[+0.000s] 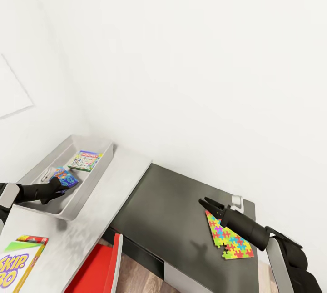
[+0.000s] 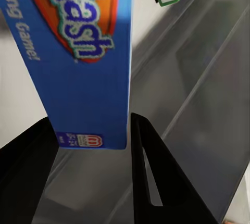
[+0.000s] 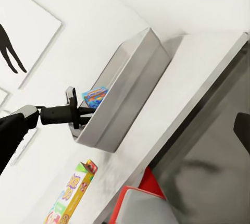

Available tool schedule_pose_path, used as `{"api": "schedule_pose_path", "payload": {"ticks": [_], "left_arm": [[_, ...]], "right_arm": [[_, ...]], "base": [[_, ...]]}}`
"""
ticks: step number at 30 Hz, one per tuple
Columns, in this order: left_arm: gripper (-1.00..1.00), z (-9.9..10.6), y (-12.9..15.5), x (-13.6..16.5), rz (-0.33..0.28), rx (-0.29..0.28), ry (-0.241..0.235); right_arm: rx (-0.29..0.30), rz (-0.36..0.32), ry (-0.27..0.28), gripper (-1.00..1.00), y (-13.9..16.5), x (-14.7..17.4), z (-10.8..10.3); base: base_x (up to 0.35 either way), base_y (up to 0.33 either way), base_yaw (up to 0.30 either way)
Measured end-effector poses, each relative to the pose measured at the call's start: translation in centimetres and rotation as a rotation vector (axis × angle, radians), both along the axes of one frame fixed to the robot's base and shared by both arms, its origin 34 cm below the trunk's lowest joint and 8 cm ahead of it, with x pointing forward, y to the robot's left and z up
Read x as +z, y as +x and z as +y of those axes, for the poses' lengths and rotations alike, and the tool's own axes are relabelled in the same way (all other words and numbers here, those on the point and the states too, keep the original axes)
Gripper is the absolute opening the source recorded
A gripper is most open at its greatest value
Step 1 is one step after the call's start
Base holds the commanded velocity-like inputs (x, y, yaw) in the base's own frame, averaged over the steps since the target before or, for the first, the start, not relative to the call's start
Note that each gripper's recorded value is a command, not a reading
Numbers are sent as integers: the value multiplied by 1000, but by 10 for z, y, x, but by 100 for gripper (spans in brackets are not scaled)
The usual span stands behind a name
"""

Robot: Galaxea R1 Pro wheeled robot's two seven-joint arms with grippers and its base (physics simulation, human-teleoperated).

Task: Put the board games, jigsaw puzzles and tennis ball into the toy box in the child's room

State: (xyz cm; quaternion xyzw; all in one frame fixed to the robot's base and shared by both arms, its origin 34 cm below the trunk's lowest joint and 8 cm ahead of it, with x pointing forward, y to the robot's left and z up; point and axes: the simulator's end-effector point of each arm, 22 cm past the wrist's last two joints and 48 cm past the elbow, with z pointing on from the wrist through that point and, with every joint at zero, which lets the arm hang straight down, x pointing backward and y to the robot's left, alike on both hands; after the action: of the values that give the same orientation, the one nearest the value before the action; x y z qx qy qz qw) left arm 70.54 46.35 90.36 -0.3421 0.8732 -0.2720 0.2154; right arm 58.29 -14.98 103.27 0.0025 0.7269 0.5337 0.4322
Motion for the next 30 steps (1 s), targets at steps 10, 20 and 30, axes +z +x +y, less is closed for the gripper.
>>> {"api": "schedule_pose_path", "payload": {"ticks": [10, 20, 30], "left_arm": [[-100, 0, 0, 0, -1, 1, -3], [-100, 0, 0, 0, -1, 2, -4], [100, -1, 0, 1, -2, 1, -6]], "right_arm": [[-15, 6, -6, 100, 1, -15, -3], [-16, 8, -4, 100, 1, -16, -3], [-16, 8, -2, 100, 1, -16, -2]], "base": [[0, 0, 0], [0, 0, 0], [0, 0, 0]]}}
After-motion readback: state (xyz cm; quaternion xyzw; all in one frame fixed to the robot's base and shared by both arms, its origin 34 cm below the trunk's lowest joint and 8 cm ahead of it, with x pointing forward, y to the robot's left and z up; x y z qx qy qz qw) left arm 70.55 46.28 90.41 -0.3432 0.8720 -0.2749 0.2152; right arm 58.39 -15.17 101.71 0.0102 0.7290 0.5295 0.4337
